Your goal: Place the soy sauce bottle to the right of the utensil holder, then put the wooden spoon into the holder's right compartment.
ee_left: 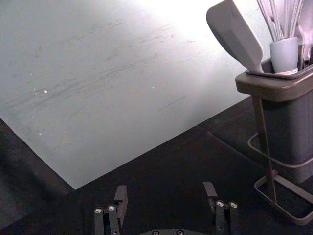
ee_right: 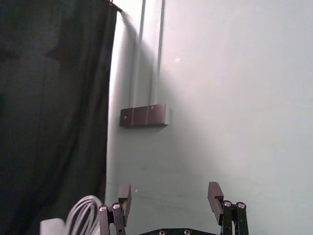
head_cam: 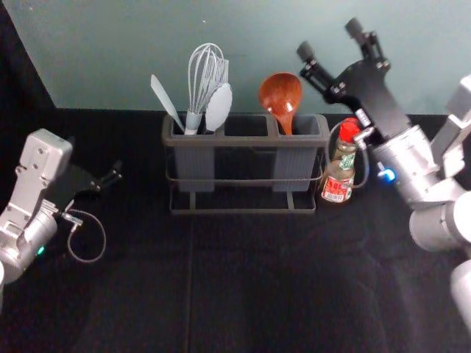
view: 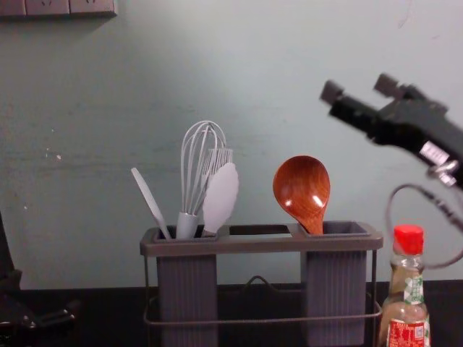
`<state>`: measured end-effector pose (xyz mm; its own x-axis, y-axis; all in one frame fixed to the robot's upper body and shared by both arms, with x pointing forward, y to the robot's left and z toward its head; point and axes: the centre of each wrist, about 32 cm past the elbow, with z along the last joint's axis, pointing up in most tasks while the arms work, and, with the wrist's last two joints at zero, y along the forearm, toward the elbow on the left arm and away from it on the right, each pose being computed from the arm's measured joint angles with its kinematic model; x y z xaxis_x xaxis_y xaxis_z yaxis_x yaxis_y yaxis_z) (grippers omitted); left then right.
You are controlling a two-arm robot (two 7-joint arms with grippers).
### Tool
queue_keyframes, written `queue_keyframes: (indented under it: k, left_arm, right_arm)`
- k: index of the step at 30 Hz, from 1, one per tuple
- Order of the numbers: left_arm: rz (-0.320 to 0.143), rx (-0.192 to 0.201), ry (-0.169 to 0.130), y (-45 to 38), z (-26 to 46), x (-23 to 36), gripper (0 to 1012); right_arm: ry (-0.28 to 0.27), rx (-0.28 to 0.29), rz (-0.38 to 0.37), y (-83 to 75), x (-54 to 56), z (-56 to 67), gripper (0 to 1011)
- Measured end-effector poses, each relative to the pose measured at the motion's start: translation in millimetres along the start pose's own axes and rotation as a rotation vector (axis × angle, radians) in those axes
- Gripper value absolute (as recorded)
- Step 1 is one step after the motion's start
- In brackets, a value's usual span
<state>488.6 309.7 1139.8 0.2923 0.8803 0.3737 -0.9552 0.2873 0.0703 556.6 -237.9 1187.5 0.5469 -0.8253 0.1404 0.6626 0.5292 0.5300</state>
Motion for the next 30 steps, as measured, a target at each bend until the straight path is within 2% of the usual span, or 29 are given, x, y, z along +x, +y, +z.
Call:
queue_keyframes:
  k: [5,8,9,15,21,25,28,30]
  left_arm:
    - [0.0,0.0,0.0,0.0,0.0,0.0,1010]
    - [0.0,0.0,0.0,0.0,0.0,0.0,1011]
    - [0.0,0.0,0.0,0.0,0.0,0.0,1011]
    - [0.0,0.0,0.0,0.0,0.0,0.0,1011]
    - [0.0,0.0,0.0,0.0,0.0,0.0,1011]
    - [0.0,0.0,0.0,0.0,0.0,0.0,1011]
    - [0.0,0.0,0.0,0.0,0.0,0.0,1011]
    - [0.0,0.0,0.0,0.0,0.0,0.0,1011]
  right_arm:
    - [-0.051,0.007,-0.017,-3.8,24.0,18.6,1002]
    - [-0.075,0.004,-0.034,-8.2,34.9,25.9,1000]
    - [-0.089,0.001,-0.048,-12.1,41.3,29.8,1002]
    - [-0.134,-0.031,-0.109,-31.4,60.7,41.0,1002]
    - [-0.164,-0.088,-0.16,-50.0,69.5,44.0,1002]
    - [-0.186,-0.151,-0.19,-64.2,72.1,42.0,1002]
    - [-0.193,-0.234,-0.226,-80.8,71.7,35.6,1002]
    - [-0.19,-0.266,-0.241,-87.0,70.4,32.6,1002]
